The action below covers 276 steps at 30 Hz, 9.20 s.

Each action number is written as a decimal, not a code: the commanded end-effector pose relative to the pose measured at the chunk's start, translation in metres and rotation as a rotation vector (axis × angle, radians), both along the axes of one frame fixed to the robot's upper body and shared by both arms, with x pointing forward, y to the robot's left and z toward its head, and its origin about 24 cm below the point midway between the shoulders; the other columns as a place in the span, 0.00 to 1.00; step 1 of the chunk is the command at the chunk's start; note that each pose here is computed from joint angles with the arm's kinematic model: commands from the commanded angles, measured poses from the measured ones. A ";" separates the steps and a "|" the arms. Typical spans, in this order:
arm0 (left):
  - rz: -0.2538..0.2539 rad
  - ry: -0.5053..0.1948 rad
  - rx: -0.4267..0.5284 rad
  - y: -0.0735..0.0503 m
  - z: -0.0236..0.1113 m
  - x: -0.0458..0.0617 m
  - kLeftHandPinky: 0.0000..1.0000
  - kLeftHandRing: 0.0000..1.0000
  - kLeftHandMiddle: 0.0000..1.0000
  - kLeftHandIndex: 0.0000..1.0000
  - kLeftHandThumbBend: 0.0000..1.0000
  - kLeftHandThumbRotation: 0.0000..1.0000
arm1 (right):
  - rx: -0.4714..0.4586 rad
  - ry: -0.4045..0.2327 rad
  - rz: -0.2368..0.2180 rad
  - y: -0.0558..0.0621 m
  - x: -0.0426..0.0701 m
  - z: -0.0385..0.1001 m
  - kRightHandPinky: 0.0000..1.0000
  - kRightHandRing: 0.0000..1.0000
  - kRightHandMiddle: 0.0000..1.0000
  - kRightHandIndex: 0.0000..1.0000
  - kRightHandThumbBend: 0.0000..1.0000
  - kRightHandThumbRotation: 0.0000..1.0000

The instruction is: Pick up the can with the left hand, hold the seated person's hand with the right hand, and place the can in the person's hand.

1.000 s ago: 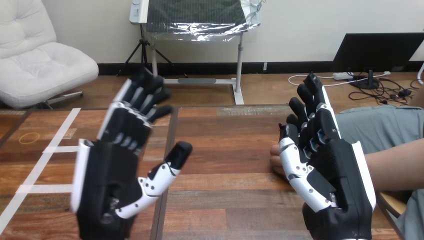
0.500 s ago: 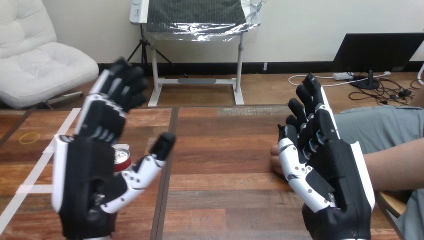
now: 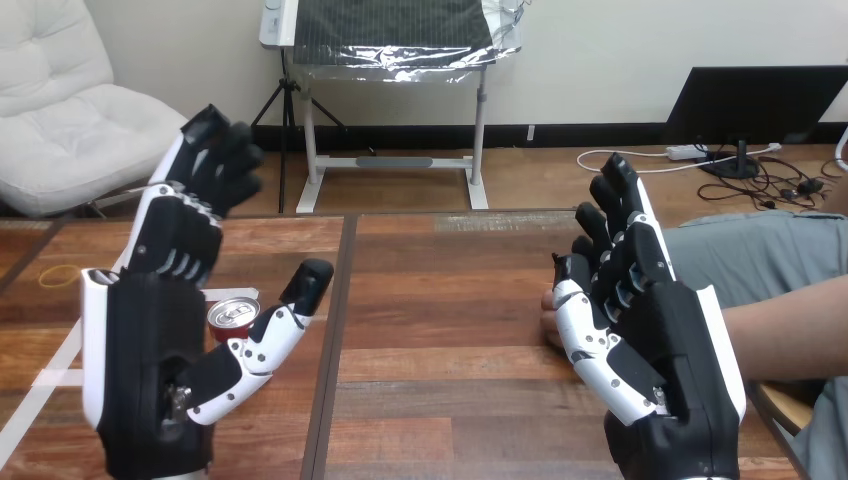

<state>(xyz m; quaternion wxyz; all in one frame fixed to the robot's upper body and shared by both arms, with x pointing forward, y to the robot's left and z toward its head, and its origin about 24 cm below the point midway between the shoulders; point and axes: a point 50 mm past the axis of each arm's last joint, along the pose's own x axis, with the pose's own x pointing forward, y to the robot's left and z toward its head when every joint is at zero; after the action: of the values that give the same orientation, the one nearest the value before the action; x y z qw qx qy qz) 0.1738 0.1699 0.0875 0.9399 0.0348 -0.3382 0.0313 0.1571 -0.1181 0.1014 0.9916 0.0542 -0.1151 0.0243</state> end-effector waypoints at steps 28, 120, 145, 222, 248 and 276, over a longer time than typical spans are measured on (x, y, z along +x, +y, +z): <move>0.147 0.128 0.124 0.014 0.000 0.014 0.95 0.96 0.94 0.91 0.75 0.22 | 0.022 -0.094 -0.033 0.000 0.007 0.018 1.00 1.00 1.00 1.00 0.00 0.00; 0.486 0.224 0.409 0.031 -0.026 0.048 0.88 0.94 0.95 0.93 0.86 0.29 | 0.009 -0.114 -0.062 -0.010 0.008 0.021 1.00 1.00 1.00 1.00 0.00 0.00; 0.381 0.391 0.417 0.035 -0.050 0.071 0.87 0.92 0.94 0.93 0.88 0.43 | -0.017 -0.120 -0.068 -0.012 0.009 0.022 1.00 1.00 1.00 1.00 0.00 0.00; 0.395 0.535 0.697 0.058 -0.077 0.117 0.85 0.91 0.94 0.94 0.89 0.47 | -0.060 -0.115 -0.055 -0.018 0.010 0.024 1.00 1.00 1.00 1.00 0.00 0.00; 0.319 0.651 0.484 0.056 -0.084 0.121 0.80 0.85 0.87 0.87 0.84 0.34 | -0.056 -0.119 -0.055 -0.019 0.014 0.027 1.00 1.00 1.00 1.00 0.00 0.00; 0.165 0.824 0.342 0.049 -0.094 0.132 0.79 0.84 0.85 0.85 0.83 0.36 | -0.071 -0.121 -0.052 -0.020 0.012 0.027 1.00 1.00 1.00 1.00 0.00 0.00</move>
<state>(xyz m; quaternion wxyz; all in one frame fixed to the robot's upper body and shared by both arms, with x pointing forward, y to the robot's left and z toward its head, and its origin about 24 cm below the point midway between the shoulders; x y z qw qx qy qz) 0.2822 0.2267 -0.0278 0.9644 0.2423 0.0991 0.0375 0.1663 -0.1389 0.1085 0.9922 0.0028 -0.1245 0.0090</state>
